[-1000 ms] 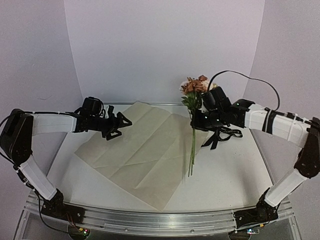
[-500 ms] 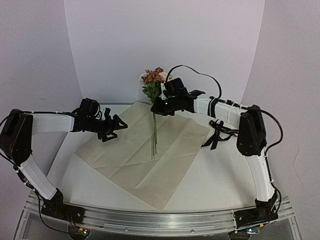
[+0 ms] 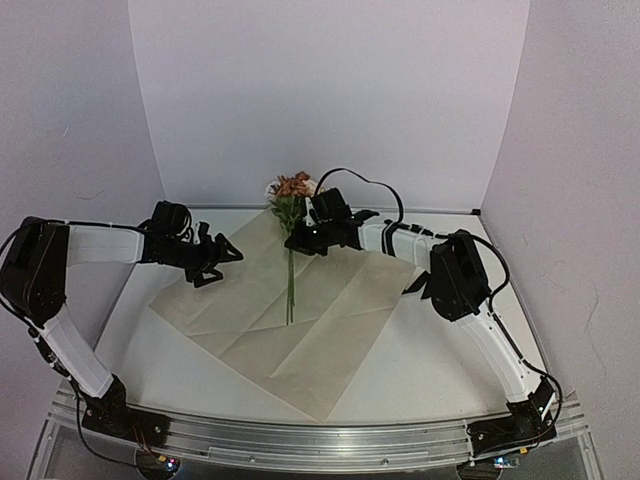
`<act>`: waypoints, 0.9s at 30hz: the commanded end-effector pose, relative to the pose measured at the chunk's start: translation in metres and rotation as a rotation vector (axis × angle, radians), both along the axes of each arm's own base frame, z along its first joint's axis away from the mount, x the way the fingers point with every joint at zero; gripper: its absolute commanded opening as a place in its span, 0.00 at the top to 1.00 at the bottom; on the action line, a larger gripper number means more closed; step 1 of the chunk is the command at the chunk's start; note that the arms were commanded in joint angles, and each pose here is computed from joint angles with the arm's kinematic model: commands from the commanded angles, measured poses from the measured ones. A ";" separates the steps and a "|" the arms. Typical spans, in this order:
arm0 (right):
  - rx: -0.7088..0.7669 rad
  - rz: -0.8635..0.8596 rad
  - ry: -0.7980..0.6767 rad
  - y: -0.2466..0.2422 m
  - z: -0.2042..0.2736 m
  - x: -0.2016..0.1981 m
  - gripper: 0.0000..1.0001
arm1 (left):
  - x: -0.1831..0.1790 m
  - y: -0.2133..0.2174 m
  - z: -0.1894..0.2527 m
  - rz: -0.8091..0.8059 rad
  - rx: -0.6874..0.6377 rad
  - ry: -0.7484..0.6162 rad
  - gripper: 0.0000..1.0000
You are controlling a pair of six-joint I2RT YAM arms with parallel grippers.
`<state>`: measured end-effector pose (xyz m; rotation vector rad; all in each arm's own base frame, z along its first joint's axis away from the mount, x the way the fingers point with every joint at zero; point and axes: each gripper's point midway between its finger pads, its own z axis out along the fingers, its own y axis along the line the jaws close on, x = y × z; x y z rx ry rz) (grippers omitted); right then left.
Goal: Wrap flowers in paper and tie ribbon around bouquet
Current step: Place the fake flower on the flattened wrapping paper.
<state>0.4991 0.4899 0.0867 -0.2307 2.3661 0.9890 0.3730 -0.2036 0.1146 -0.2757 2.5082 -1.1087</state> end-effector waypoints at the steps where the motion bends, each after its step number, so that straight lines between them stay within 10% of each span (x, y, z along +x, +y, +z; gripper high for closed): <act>1: 0.124 -0.017 -0.046 0.011 0.034 0.010 1.00 | 0.024 0.016 -0.021 0.074 0.046 0.059 0.14; 27: 0.006 -0.452 0.192 -0.082 -0.024 -0.030 1.00 | 0.094 -0.002 -0.070 0.023 0.100 0.121 0.14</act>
